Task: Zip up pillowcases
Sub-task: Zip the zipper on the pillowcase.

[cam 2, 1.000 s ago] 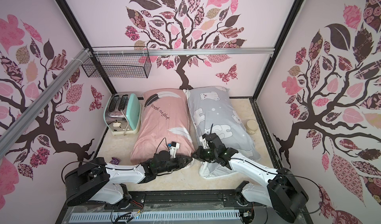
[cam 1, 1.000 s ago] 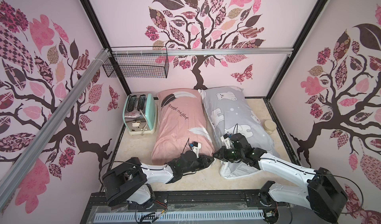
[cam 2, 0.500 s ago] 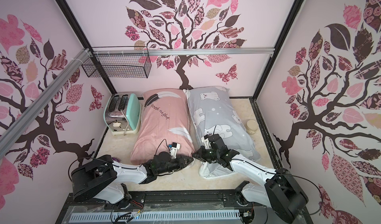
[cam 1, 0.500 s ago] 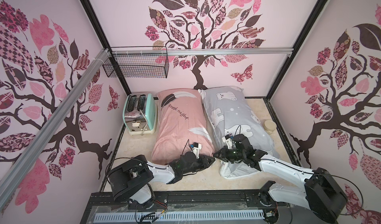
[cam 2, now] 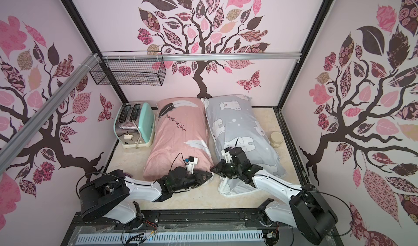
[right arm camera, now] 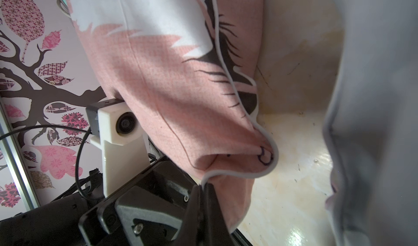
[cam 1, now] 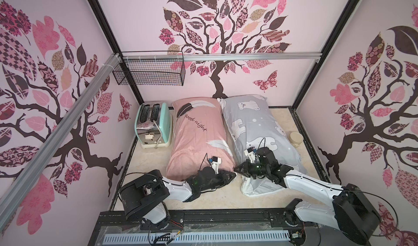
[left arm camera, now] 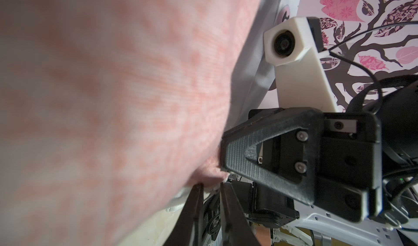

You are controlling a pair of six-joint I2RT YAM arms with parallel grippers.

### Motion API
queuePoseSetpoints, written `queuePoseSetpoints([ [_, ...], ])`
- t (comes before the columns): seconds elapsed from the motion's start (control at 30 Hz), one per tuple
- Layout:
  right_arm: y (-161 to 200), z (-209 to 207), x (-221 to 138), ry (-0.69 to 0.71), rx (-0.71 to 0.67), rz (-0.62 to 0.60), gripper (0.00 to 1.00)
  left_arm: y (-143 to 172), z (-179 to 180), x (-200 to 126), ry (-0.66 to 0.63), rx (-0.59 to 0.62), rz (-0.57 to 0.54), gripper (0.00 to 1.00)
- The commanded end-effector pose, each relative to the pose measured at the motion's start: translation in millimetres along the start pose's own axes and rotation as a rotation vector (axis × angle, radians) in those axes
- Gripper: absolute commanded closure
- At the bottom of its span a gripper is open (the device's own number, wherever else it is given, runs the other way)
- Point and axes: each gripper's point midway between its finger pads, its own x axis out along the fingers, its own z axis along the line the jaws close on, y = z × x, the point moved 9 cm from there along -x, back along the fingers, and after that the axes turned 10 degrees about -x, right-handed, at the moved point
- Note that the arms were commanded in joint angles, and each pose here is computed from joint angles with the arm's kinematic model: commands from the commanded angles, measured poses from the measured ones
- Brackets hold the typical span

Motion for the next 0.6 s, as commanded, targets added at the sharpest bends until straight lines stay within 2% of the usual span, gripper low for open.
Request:
queuePoseSetpoints([
  [0.0, -1.0, -1.2, 0.7, -0.021, 0.012, -0.001, 1.00, 2.5, 5.1, 1.6, -0.013, -0.004, 0.012, 0.75],
  [0.13, -0.8, -2.8, 0.7, -0.033, 0.026, -0.002, 1.00, 3.7, 5.8, 2.4, 0.001, -0.012, 0.017, 0.73],
  [0.33, -0.7, -4.4, 0.0, -0.038, 0.033, -0.005, 1.00, 3.8, 6.7, 3.6, 0.003, -0.021, 0.015, 0.83],
  [0.57, -0.7, -4.9, -0.4, -0.037, 0.029, -0.005, 1.00, 2.9, 7.3, 0.9, -0.019, -0.015, 0.000, 0.88],
])
